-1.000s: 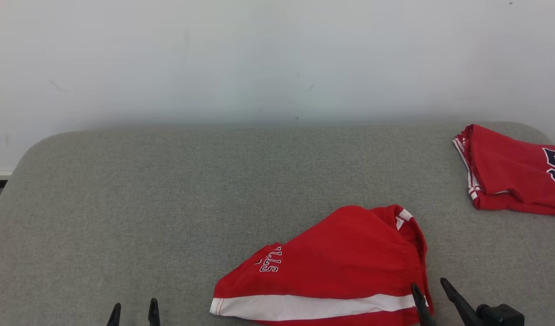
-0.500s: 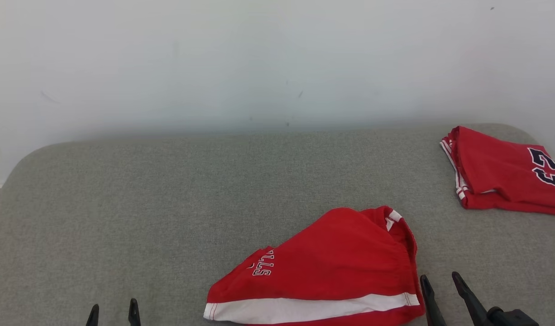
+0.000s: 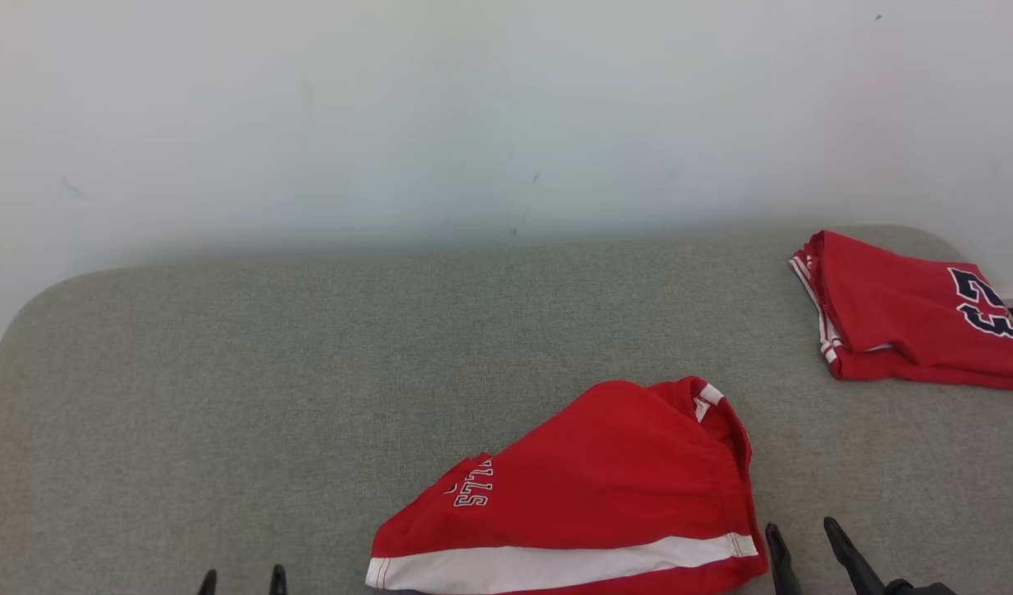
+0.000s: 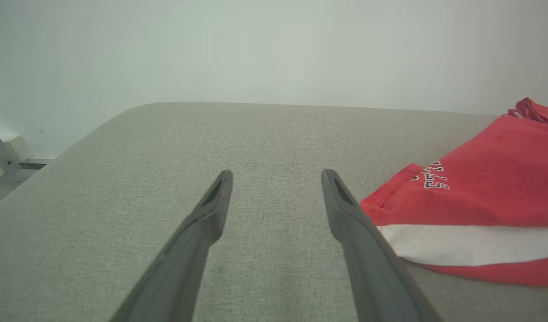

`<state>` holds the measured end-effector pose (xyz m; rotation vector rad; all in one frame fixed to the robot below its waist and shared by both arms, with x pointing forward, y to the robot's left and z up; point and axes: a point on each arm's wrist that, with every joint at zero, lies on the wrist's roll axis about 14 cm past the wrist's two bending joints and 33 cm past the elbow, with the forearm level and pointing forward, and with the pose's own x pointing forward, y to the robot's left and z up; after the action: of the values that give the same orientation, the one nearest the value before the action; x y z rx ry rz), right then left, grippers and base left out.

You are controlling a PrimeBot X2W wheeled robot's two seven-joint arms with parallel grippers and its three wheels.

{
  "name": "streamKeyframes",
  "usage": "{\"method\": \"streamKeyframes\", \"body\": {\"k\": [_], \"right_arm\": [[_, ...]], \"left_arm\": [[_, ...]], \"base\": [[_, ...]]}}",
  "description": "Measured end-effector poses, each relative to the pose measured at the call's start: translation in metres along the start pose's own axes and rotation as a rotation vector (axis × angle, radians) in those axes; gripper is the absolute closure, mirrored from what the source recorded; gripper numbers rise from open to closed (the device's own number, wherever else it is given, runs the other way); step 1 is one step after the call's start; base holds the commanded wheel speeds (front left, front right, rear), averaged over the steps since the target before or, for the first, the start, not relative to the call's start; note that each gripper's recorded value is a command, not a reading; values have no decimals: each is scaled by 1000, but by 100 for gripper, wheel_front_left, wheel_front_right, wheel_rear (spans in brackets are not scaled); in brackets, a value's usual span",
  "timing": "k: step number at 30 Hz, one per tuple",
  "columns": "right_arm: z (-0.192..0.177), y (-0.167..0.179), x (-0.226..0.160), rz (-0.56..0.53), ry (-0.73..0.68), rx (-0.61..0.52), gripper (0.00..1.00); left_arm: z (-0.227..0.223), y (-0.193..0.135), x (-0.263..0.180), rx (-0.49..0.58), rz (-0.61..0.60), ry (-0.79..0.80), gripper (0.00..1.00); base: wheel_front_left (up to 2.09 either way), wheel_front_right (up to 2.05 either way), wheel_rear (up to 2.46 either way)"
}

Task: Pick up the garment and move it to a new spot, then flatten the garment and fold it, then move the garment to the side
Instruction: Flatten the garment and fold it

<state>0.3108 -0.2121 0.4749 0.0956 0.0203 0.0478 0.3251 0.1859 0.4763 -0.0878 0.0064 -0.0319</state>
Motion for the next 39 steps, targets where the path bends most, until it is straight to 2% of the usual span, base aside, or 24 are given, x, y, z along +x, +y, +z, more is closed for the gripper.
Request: {"method": "streamKeyframes", "body": {"k": [5, 16, 25, 37, 38, 39], "right_arm": [[-15, 3, 3, 34, 59, -20, 0], [-46, 8, 18, 115, 203, -75, 0], [-62, 11, 26, 160, 279, -91, 0], [-71, 16, 35, 196, 320, -99, 0], [-72, 17, 36, 199, 324, -96, 46], [-72, 18, 36, 204, 327, -97, 87]], "left_arm": [[-20, -30, 2, -4, -106, 64, 0], [-64, -72, 14, 4, -298, 233, 0], [-80, -77, 24, 11, -349, 305, 0], [-94, -80, 37, -25, -357, 372, 0], [-98, -82, 35, -30, -362, 387, 31], [-100, -83, 34, -40, -360, 398, 71]], "base": [[0, 0, 0], [0, 0, 0], [0, 0, 0], [0, 0, 0], [0, 0, 0], [0, 0, 0]]}}
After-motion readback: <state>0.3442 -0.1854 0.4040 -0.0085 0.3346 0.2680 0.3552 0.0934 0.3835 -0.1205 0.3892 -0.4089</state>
